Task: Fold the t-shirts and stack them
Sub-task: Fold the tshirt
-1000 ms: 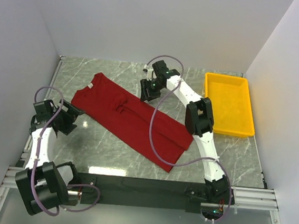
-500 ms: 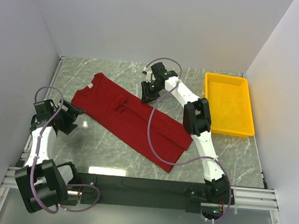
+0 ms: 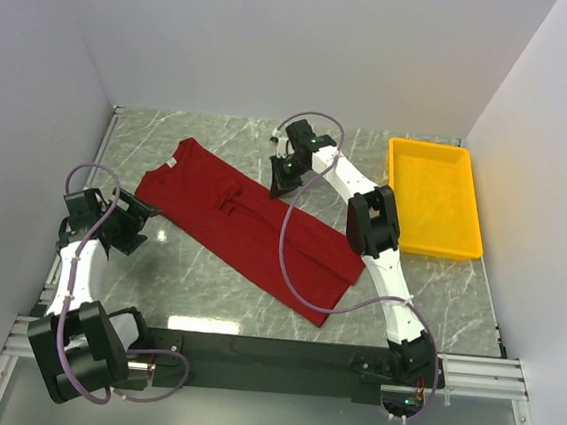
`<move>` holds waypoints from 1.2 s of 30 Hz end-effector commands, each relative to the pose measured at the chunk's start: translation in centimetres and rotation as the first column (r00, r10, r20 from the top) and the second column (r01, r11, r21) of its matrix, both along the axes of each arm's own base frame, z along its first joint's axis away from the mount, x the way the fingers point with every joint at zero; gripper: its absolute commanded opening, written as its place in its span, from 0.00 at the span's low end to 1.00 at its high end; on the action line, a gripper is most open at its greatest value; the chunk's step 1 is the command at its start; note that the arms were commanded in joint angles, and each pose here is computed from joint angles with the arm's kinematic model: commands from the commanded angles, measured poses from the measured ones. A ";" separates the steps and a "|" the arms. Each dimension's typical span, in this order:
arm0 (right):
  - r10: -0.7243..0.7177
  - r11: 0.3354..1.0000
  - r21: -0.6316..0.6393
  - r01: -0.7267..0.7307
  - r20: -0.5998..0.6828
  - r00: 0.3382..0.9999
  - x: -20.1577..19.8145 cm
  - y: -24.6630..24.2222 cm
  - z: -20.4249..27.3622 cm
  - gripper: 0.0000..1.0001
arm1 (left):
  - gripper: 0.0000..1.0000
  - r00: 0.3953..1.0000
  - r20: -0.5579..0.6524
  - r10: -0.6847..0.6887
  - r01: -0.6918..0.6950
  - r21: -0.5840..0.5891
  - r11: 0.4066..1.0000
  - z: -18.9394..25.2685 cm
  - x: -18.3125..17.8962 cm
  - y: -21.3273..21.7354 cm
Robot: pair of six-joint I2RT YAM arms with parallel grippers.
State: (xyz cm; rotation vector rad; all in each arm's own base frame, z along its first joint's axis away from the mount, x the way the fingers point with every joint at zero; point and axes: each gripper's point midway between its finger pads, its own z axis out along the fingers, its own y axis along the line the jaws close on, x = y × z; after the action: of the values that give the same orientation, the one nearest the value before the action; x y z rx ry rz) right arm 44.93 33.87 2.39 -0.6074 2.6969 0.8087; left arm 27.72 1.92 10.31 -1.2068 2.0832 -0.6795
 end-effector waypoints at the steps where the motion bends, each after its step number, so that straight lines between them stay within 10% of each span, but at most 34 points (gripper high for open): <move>1: -0.075 0.997 0.015 0.075 0.042 0.996 2.4 -1.0 0.7 0.00 | 0.91 0.999 0.030 -0.011 0.011 0.001 1.000 0.5 0.5 0.0; 18: -0.340 0.941 0.025 0.339 0.071 0.938 8.5 -11.0 1.5 0.00 | 0.90 0.999 0.037 -0.033 0.035 -0.056 0.998 -0.8 1.7 -0.5; 26: -0.245 0.969 0.044 0.241 0.167 0.955 8.1 -11.4 4.4 0.55 | 0.88 0.996 0.011 -0.091 0.092 -0.068 0.993 -1.9 5.7 -2.8; 36: -0.090 0.995 0.061 0.072 0.368 0.926 6.1 -12.5 12.3 0.66 | 0.72 0.997 -0.081 0.014 -0.017 -0.039 0.999 -5.2 12.4 -4.7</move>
State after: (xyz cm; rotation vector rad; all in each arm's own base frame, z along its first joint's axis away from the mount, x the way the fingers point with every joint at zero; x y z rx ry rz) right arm 51.13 21.58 7.99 -0.4459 2.5154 0.6745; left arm 37.31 -4.44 4.78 -1.1981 2.2623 -0.7288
